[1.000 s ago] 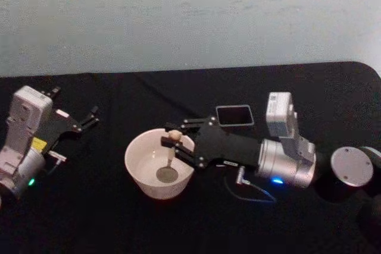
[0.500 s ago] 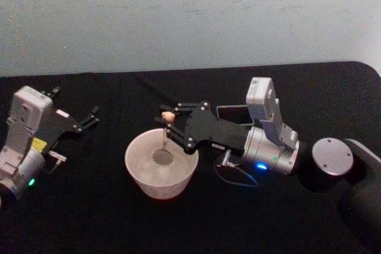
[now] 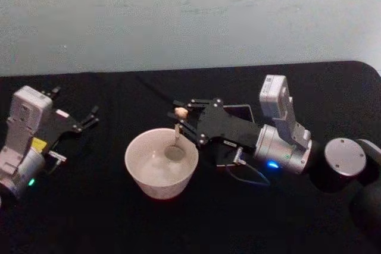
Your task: Pick up the stirring spoon with one hand, stir inside the cup, then place it back in its original position.
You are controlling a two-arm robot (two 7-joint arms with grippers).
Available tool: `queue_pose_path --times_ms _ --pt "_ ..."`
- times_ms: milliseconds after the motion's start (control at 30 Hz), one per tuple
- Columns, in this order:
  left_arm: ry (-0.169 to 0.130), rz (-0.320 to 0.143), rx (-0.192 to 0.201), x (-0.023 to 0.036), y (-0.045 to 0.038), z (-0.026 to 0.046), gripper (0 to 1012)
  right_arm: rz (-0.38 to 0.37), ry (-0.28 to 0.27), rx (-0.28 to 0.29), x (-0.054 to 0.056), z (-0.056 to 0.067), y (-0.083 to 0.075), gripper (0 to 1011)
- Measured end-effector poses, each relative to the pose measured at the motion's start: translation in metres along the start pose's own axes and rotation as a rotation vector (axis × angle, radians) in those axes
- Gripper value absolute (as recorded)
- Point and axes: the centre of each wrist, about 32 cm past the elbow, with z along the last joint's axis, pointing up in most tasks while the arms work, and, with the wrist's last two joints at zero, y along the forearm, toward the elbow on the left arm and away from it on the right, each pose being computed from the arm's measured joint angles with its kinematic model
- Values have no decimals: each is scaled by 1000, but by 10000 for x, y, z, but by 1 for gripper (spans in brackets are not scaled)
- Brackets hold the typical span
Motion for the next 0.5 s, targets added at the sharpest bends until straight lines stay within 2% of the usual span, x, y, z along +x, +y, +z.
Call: queue_pose_path --times_ms 300,500 --pt "0 0 0 0 0 0 1002 33 5 -6 -64 34 -149 215" --pt "0 0 0 0 0 0 1001 70 15 3 -129 65 -169 215"
